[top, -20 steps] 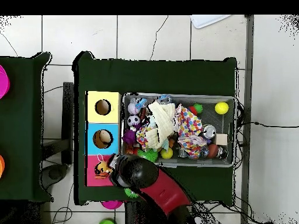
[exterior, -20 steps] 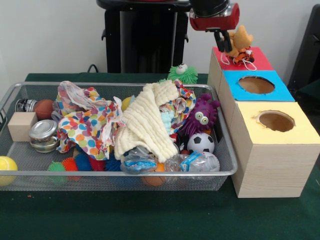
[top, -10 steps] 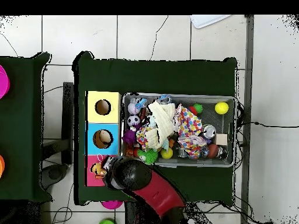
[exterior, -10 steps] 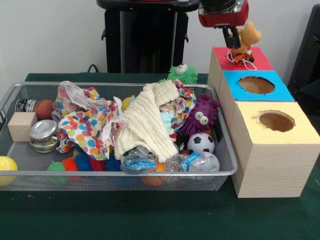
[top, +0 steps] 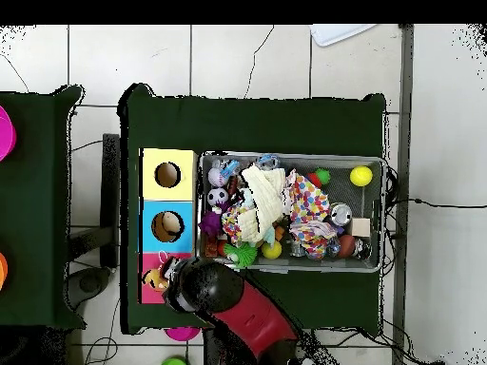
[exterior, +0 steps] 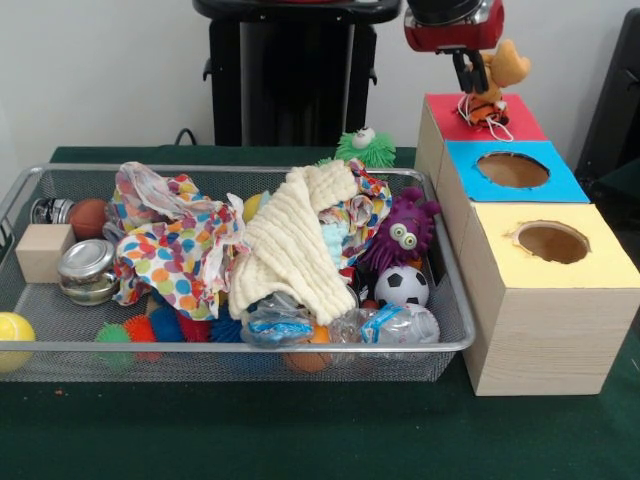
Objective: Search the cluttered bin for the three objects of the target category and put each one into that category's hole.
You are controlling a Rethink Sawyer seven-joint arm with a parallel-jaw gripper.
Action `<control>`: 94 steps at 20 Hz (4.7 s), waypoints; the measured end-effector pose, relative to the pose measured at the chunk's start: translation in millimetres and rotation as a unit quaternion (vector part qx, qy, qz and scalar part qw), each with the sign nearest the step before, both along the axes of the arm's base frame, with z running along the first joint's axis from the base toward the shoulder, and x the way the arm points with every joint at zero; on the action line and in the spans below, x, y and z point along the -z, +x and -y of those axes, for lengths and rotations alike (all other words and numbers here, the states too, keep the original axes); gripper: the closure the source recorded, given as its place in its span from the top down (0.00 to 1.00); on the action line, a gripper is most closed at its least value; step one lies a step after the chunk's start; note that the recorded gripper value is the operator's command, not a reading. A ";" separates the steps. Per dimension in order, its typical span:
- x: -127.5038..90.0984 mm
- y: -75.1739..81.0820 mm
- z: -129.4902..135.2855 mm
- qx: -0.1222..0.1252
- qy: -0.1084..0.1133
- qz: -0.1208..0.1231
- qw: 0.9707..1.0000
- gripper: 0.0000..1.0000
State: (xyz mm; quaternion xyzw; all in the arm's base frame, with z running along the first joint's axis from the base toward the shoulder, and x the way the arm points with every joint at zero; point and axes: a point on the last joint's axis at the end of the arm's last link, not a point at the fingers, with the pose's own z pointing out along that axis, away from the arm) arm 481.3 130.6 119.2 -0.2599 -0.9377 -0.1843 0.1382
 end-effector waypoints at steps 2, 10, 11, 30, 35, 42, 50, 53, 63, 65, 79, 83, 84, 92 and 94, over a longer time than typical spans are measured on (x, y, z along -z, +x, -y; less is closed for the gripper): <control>0.9 -4.5 -2.3 0.001 0.002 -0.006 1.000 0.00; 10.3 -7.8 -10.8 0.000 0.011 -0.003 1.000 0.00; 12.2 -7.1 -10.7 0.001 0.010 0.000 1.000 0.00; 51.7 -20.9 -14.1 -0.016 -0.006 0.028 0.999 0.00; 61.9 -25.1 -17.1 -0.022 -0.003 0.032 0.999 0.00; 76.6 -29.6 -24.5 -0.033 -0.008 0.046 0.998 0.00; 91.0 -30.7 -33.5 -0.045 -0.011 0.059 0.997 1.00; 90.6 -30.7 -33.1 -0.046 -0.014 0.060 0.997 1.00; 73.3 -29.1 -29.1 -0.060 -0.023 0.058 0.996 1.00; 65.4 -27.6 -25.8 -0.062 -0.021 0.055 0.996 1.00; 33.6 -31.3 6.6 -0.053 -0.024 0.022 0.998 0.00; 34.2 -33.3 18.3 -0.042 -0.036 0.019 0.998 0.00; 34.3 -33.5 20.2 -0.040 -0.037 0.019 0.998 0.00; 31.5 -32.8 29.0 -0.033 -0.047 0.021 0.998 0.00; 31.0 -32.6 29.9 -0.032 -0.048 0.022 0.998 0.00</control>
